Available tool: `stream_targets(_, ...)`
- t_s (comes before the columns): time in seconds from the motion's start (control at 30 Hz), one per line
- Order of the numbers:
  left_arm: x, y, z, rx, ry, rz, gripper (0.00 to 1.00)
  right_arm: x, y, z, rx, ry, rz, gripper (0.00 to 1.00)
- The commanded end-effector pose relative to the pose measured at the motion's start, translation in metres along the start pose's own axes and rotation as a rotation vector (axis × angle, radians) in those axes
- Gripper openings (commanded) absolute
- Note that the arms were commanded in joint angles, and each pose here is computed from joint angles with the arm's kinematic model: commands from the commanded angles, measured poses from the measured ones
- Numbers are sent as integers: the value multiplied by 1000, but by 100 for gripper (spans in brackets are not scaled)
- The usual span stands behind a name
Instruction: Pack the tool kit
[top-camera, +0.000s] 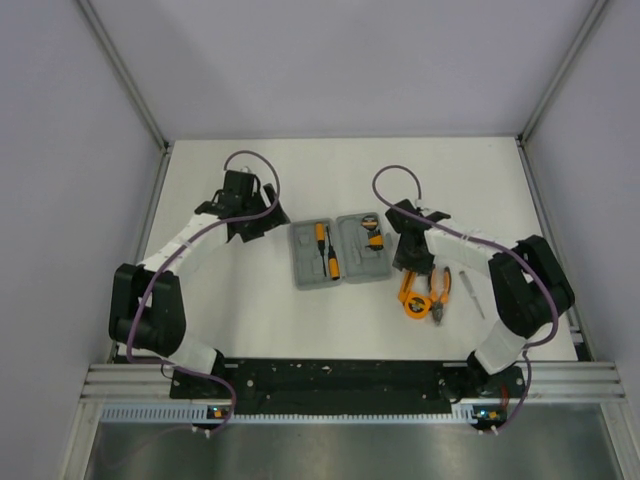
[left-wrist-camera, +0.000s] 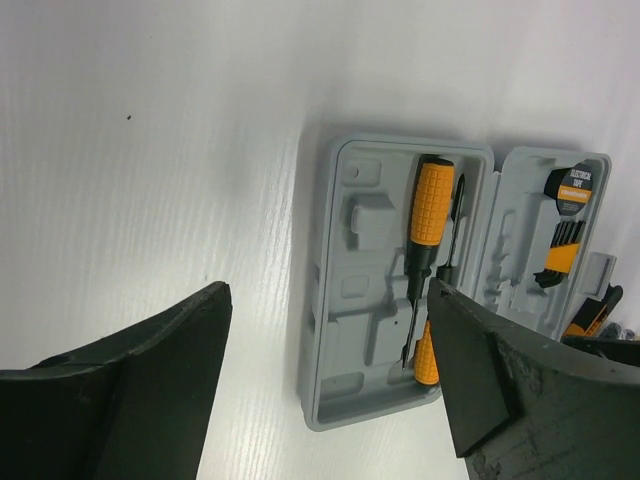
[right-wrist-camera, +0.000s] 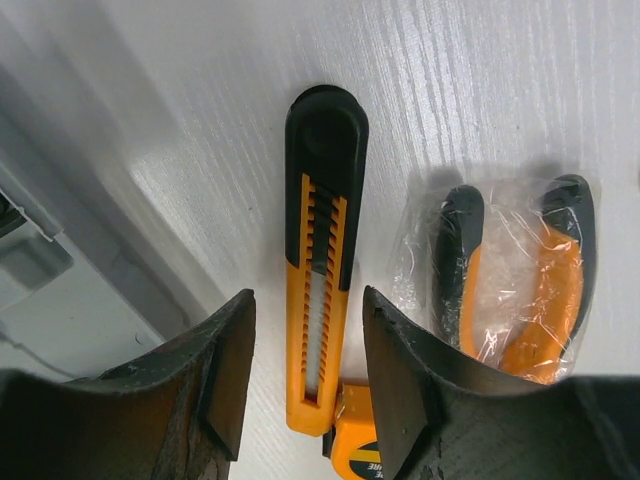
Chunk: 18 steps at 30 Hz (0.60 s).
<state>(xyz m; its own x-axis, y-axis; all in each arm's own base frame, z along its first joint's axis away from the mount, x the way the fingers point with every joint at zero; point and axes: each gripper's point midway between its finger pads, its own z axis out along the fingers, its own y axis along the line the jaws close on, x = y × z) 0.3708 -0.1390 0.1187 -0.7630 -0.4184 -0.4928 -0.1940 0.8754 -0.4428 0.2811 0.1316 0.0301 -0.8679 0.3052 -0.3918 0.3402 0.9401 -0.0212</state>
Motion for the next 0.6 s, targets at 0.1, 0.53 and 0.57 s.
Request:
stream_targets(0.1,-10,-5,-4,54,-28,-19,82,-3,2,6,10,16,27,43)
stream_targets(0.53,-9,-8,-1,100,9,-29,76,-34,9,-8,-14,-77,-19,14)
stream_targets(0.57,-8,-9,-1,105,15,-29,76,-42,11,-15,-26,-103,-29,14)
